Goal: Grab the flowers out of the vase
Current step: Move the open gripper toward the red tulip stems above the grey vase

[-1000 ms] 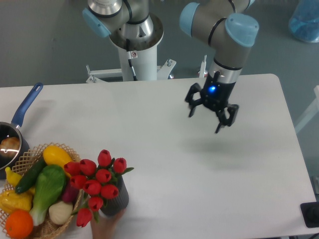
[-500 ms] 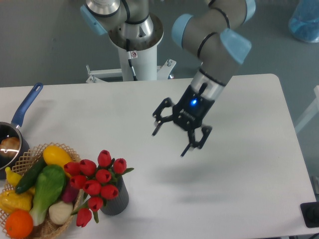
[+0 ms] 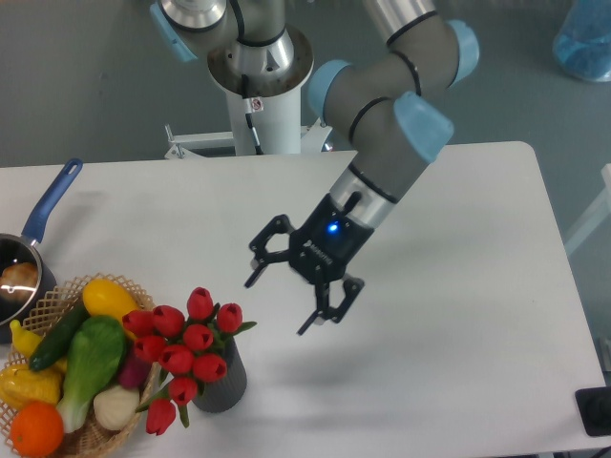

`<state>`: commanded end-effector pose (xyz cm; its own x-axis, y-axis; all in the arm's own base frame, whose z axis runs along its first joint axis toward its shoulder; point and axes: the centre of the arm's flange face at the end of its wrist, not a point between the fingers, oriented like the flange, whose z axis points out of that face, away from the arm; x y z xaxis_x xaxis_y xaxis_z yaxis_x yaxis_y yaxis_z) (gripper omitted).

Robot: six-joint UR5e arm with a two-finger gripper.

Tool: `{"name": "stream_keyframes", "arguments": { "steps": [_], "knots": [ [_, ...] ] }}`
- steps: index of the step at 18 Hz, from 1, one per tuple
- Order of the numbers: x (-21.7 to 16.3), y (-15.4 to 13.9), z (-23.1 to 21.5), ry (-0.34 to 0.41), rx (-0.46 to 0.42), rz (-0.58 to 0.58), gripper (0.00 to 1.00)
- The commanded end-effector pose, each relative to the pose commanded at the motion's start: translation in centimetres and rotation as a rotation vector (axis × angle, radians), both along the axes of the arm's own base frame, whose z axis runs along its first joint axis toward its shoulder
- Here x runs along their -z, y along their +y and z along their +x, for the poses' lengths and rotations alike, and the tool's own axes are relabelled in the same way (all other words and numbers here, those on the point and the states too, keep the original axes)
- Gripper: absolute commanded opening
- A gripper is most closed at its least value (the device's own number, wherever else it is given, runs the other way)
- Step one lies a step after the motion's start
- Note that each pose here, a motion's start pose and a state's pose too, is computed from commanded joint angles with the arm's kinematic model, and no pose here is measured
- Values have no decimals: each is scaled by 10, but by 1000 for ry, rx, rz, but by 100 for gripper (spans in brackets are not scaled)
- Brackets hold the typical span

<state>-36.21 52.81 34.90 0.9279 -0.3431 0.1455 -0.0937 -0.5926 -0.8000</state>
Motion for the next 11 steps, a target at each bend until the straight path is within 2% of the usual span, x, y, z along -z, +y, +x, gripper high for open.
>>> {"name": "stream_keyframes", "arguments": {
  "steps": [4,11],
  "knots": [
    [0,16,8,17,29,24,100],
    [18,35,23,-62,82,69,98]
  ]
}}
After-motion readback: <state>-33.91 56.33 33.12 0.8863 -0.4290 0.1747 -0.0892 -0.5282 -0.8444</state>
